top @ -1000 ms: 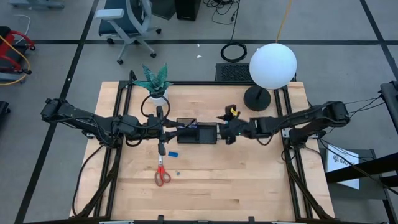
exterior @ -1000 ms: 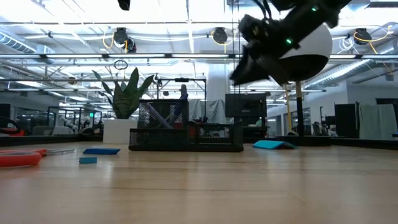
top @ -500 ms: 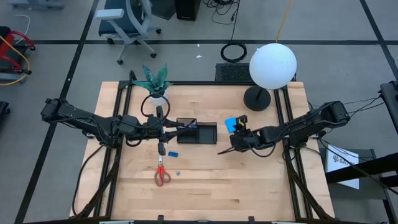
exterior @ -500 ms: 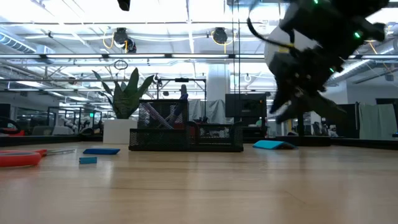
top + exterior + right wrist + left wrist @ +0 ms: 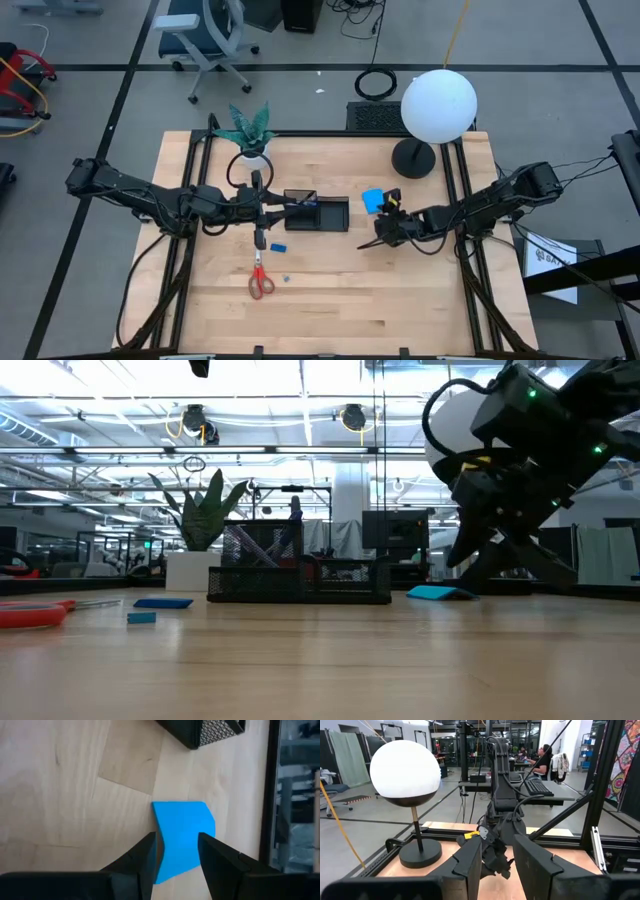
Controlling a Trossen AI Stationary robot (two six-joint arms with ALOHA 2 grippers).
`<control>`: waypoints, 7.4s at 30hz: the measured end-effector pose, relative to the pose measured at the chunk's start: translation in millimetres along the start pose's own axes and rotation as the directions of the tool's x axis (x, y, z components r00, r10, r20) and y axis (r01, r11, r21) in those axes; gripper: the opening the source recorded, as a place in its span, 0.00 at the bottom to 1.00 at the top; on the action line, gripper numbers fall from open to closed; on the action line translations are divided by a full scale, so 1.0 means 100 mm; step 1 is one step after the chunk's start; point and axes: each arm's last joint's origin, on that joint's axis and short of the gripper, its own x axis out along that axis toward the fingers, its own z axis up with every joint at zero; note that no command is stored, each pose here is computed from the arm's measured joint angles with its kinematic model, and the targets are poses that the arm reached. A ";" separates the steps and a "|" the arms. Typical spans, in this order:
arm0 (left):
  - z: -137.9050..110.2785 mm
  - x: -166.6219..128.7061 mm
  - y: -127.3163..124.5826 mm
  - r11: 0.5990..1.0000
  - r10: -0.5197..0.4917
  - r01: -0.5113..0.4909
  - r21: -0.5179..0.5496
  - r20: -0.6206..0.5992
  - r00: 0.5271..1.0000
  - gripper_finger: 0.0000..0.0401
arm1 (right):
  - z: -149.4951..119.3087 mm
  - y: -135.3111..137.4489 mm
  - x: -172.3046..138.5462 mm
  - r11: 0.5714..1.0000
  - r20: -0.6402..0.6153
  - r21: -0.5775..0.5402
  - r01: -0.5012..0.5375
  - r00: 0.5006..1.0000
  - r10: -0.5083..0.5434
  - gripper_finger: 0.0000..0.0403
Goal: Pick and place office supplies into organizer
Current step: Put the blue sticky notes into the black desk organizer, then put the red scissors into the black desk organizer
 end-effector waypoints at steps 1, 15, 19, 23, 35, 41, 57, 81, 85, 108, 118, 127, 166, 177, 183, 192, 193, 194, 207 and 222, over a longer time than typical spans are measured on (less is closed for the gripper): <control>0.00 0.00 0.00 1.000 0.000 0.000 0.000 0.000 1.000 0.30 | -0.01 0.01 0.00 1.000 0.002 -0.004 0.002 1.000 -0.002 0.33; 0.00 0.00 0.00 1.000 0.001 -0.001 0.000 0.000 1.000 0.30 | -0.04 0.07 0.10 0.998 -0.039 -0.051 -0.029 0.999 0.027 0.33; 0.00 0.00 0.00 1.000 0.001 -0.001 0.000 0.001 1.000 0.30 | -0.06 0.05 0.23 0.999 -0.080 -0.034 0.007 0.997 -0.009 0.33; 0.00 0.00 0.00 1.000 0.001 -0.001 0.000 0.002 1.000 0.30 | -0.02 -0.01 0.33 0.999 -0.056 -0.010 0.038 0.998 -0.039 0.33; 0.00 0.00 0.00 1.000 0.001 -0.001 -0.001 0.005 1.000 0.30 | -0.13 0.01 0.44 0.998 -0.118 -0.014 -0.053 0.992 0.051 0.02; 0.00 0.00 0.00 1.000 0.001 -0.001 -0.001 0.005 1.000 0.30 | -0.07 -0.05 0.40 0.999 -0.078 0.014 -0.029 0.997 0.030 0.00; 0.00 0.00 0.00 1.000 0.001 -0.001 -0.001 0.004 1.000 0.30 | 0.10 -0.16 -0.05 0.990 0.047 0.025 0.137 0.989 -0.139 0.00; 0.01 0.00 0.00 1.000 -0.001 0.001 -0.003 0.011 1.000 0.30 | 1.10 -0.01 -0.41 0.916 0.085 -0.086 0.393 0.919 -0.386 0.00; 0.01 0.00 0.00 1.000 -0.001 0.001 -0.003 0.011 1.000 0.30 | 1.30 0.10 -0.28 0.914 0.067 -0.129 0.385 0.923 -0.379 0.00; 0.01 0.00 0.00 1.000 -0.017 0.017 -0.003 0.010 1.000 0.30 | 1.53 0.23 0.30 0.941 -0.016 -0.179 0.287 0.956 -0.294 0.00; 0.01 0.00 0.00 1.000 -0.017 0.017 -0.003 0.010 1.000 0.30 | 1.52 0.19 0.36 0.965 -0.010 -0.144 0.217 0.975 -0.221 0.00; 0.01 0.00 0.00 1.000 -0.017 0.017 -0.003 0.010 1.000 0.30 | 1.47 0.16 0.44 0.977 -0.023 -0.124 0.173 0.984 -0.177 0.00; 0.01 0.00 0.00 1.000 -0.017 0.017 -0.003 0.011 1.000 0.30 | 1.51 0.07 0.55 0.999 0.089 -0.036 -0.028 0.996 0.031 0.20; 0.01 -0.01 -0.03 0.999 -0.034 0.034 -0.008 0.010 0.999 0.30 | 1.58 0.01 0.27 0.980 0.078 -0.067 0.189 0.980 -0.183 0.33; 0.01 -0.02 -0.07 0.999 -0.053 0.053 -0.003 0.010 0.999 0.30 | 1.65 -0.11 -0.04 0.975 0.145 0.003 0.224 0.964 -0.222 0.32; -0.04 -0.06 -0.17 0.993 -0.099 0.101 0.062 -0.044 0.994 0.30 | 1.64 -0.53 -0.54 0.957 0.253 0.190 0.219 0.931 -0.263 0.29; -0.05 -0.06 -0.18 0.991 -0.104 0.108 0.075 -0.053 0.993 0.30 | 1.63 -0.58 -0.59 0.954 0.265 0.207 0.216 0.927 -0.267 0.29; -0.06 -0.07 -0.19 0.990 -0.108 0.113 0.086 -0.063 0.992 0.30 | 1.62 -0.63 -0.64 0.954 0.281 0.220 0.204 0.923 -0.262 0.29; -0.06 -0.12 -0.29 0.974 -0.141 0.175 0.146 -0.220 0.965 0.30 | 1.47 -1.09 -0.91 0.927 0.355 0.340 0.157 0.891 -0.281 0.30; -0.17 -0.33 -0.56 0.940 -0.243 0.320 0.116 -0.429 0.870 0.30 | 1.42 -1.06 -0.87 0.945 0.316 0.289 0.156 0.916 -0.248 0.28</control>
